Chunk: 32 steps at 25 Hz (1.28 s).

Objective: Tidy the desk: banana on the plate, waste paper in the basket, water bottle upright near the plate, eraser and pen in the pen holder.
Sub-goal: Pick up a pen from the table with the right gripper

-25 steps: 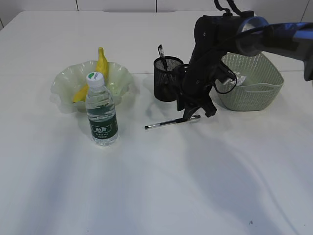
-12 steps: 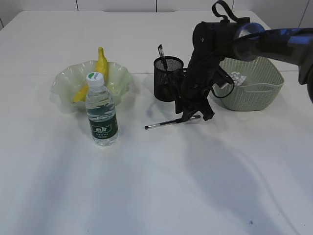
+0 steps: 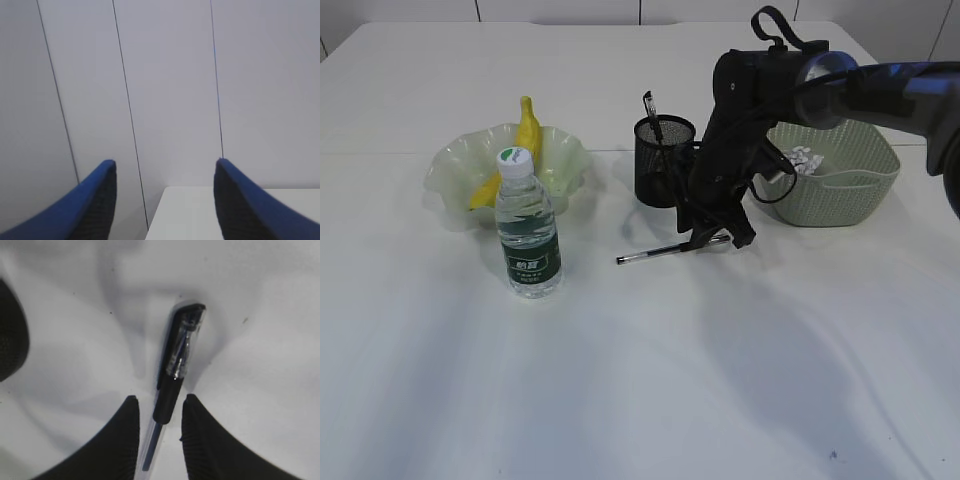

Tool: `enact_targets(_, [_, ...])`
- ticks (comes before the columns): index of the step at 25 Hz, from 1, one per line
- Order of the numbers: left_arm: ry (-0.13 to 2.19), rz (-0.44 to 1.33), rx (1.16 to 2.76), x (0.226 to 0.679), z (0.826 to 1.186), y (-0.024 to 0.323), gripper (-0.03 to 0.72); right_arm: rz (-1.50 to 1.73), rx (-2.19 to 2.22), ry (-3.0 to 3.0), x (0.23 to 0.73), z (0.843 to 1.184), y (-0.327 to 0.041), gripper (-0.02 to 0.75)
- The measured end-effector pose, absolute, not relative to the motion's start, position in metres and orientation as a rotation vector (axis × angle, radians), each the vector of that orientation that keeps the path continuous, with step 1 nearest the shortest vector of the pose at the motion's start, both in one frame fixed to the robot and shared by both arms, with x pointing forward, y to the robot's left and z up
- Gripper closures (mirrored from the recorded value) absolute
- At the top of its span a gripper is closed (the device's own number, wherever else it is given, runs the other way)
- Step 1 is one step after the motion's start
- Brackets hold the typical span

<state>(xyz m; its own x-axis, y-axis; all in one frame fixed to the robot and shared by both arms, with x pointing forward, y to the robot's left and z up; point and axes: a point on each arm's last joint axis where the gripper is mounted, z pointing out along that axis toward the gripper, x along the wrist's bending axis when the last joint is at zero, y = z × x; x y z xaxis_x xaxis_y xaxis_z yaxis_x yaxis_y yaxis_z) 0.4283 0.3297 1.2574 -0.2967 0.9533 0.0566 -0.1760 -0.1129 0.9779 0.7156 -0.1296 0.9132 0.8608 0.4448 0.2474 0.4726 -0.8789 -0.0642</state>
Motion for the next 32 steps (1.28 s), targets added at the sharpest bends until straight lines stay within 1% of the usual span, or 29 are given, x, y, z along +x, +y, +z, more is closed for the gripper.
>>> enact_targets(17, [1.229,1.573,0.971,0.4283,1.2573,0.3298,0.268,-0.344,-2.913,-0.719,0.7157,0.9132,-0.1297,0.518])
enact_targets(32, [1.274,1.591,0.953,0.4274,1.2560,0.3336,0.269,-0.344,-2.915,-0.718,0.7157,0.9132,-0.1299,0.514])
